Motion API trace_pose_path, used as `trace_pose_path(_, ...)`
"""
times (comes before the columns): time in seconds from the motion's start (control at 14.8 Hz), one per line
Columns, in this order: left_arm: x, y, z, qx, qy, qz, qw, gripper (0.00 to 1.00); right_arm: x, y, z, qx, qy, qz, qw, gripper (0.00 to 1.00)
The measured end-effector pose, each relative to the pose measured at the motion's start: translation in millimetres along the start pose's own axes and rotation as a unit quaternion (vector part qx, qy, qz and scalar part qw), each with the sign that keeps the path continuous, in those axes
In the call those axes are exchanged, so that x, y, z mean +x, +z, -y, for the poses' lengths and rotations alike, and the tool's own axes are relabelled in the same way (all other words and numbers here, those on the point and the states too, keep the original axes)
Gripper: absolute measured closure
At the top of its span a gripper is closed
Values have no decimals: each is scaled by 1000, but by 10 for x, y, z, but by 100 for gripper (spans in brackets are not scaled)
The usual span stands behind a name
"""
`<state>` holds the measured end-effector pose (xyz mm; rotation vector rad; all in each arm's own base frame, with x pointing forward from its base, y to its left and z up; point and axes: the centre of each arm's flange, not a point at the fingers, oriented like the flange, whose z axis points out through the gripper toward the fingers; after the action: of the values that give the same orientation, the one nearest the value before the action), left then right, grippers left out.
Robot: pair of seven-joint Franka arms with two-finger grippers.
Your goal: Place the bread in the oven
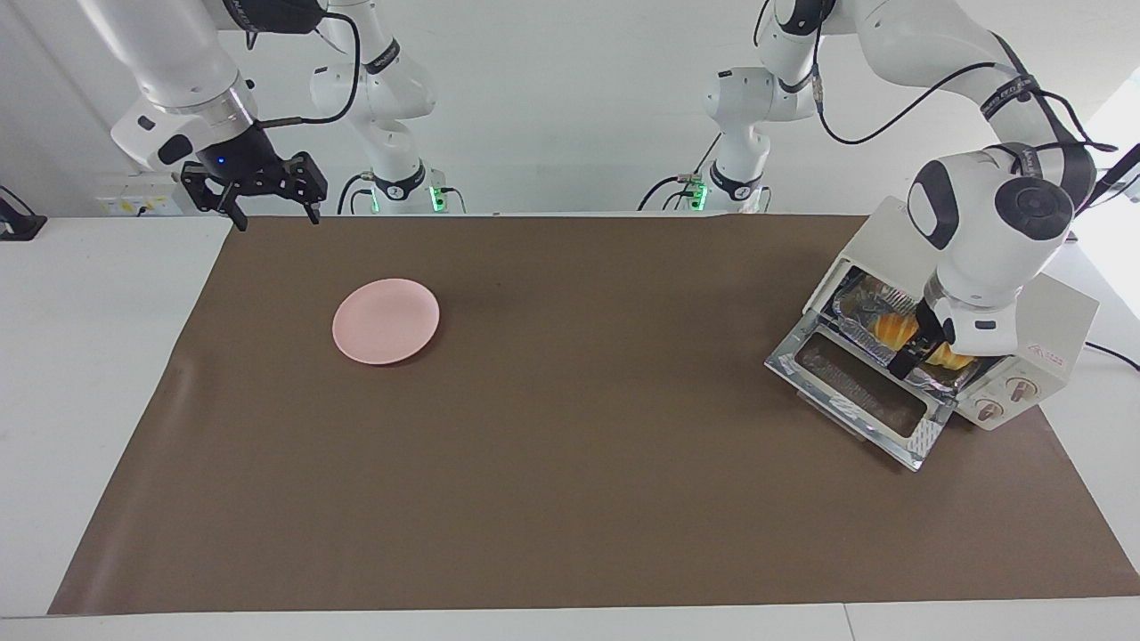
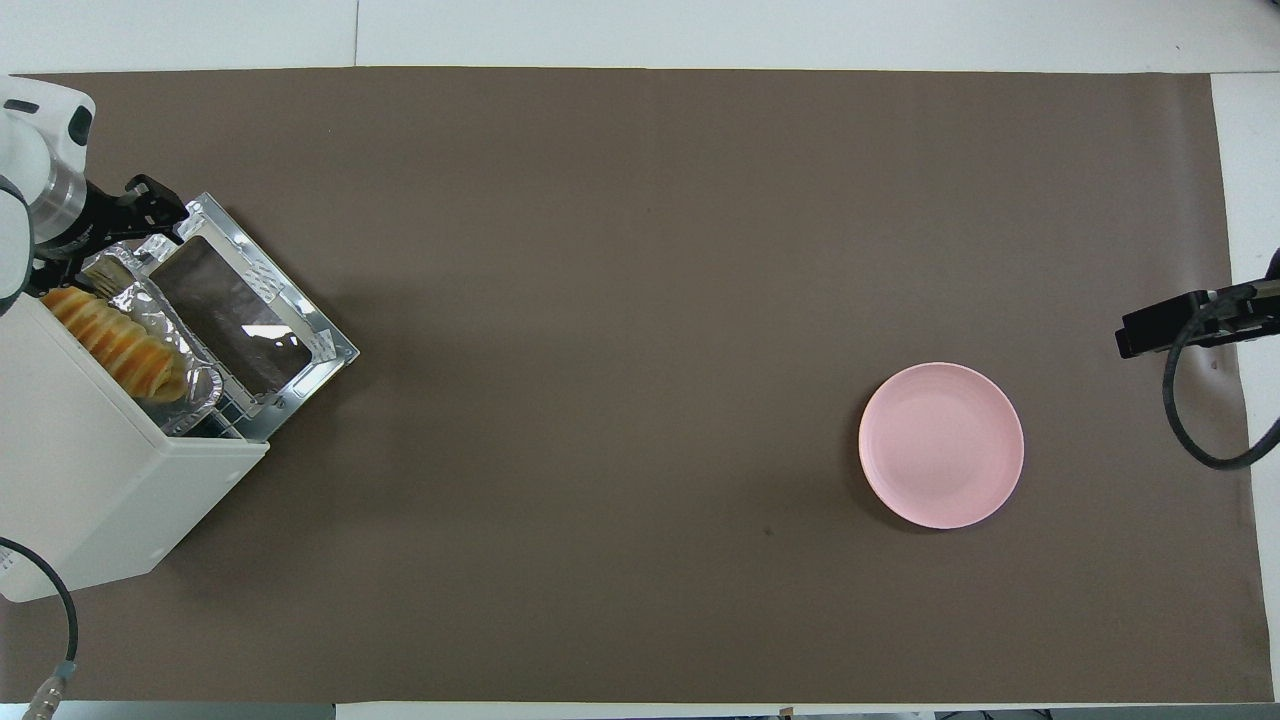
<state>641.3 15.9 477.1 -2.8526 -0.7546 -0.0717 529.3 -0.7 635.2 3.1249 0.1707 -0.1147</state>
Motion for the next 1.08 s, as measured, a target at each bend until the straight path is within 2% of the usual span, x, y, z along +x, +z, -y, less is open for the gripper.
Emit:
trace_pose_path(0.07, -11, -124, 24, -5, 16, -1, 1000, 0, 0, 0, 0, 0, 0, 0, 1000, 0)
trace_pose_path(0.27, -133, -527, 114, -47, 94, 11, 994, 0, 0, 0, 0, 0, 0, 0, 1000, 0)
trace_pose_path(0.54, -410, -904, 346, -42, 217, 50, 974, 0, 0, 0, 0, 0, 0, 0, 1000, 0)
trace_pose_path(0.81, -729, -1218, 602, -42, 291, 95, 951, 0, 0, 0, 0, 0, 0, 0, 1000, 0)
trace_pose_path(0.94, -890, -1402, 574, -49, 301, 93, 948, 0, 0, 0, 0, 0, 0, 0, 1000, 0)
trace_pose_path(1.08, -931, -1481, 503, -52, 293, 78, 952, 0, 0, 0, 0, 0, 0, 0, 1000, 0)
